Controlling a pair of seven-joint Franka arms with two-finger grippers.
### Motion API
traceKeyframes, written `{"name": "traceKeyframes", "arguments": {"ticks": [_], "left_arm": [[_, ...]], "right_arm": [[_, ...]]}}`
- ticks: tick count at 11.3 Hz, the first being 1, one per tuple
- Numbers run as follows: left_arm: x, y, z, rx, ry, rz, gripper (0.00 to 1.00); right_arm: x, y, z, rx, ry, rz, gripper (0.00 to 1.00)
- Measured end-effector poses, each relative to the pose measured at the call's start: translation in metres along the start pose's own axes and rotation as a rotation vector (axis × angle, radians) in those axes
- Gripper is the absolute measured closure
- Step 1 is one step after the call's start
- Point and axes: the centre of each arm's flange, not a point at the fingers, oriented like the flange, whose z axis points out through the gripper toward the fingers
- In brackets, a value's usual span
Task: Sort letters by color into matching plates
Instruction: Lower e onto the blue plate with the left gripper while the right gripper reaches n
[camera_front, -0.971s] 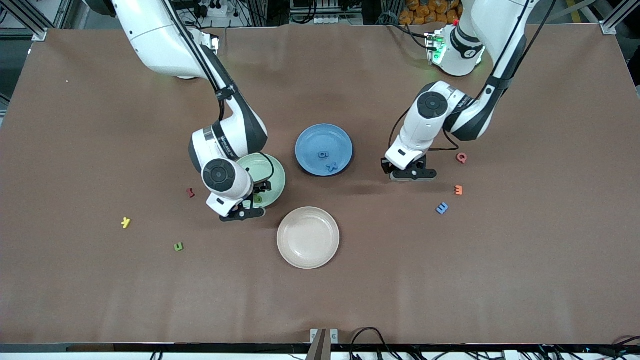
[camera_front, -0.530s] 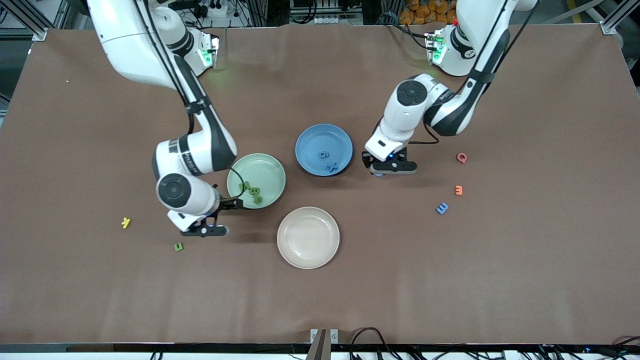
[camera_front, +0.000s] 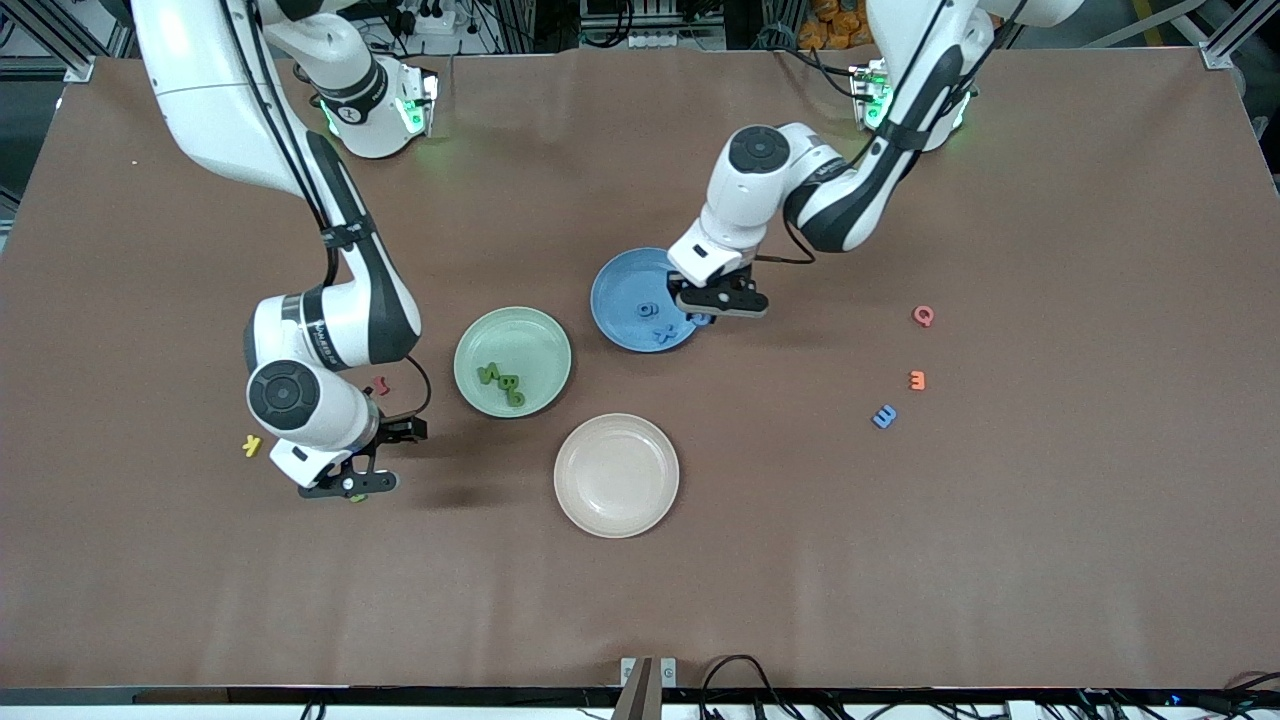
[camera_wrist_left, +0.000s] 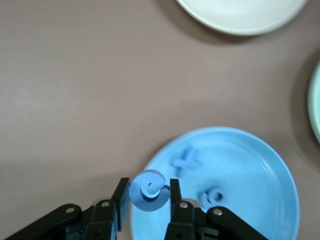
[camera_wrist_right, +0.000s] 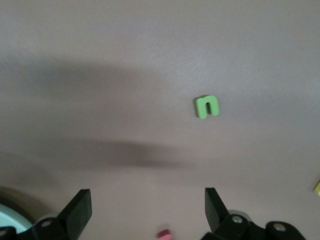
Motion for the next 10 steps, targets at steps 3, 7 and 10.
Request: {"name": "traceKeyframes", "arguments": {"ticks": [3,7,10], "left_arm": [[-0.019,0.027,0.015,-0.008,-0.024,0.020,0.64],[-0.021,0.045,0.029,-0.019,-0.036,-0.033,0.64],[-0.021,0.053,0.032,-0.026,-0.038,-0.083,0.61]], "right_arm": [[0.013,0.038,-0.006,-0.012,0.123,-0.247,0.00],[0.024,0.066,-0.010,-0.048,0.241,-0.347,0.00],[0.025,0.064,-0.003,-0.068,0.336,-0.352,0.00]]}}
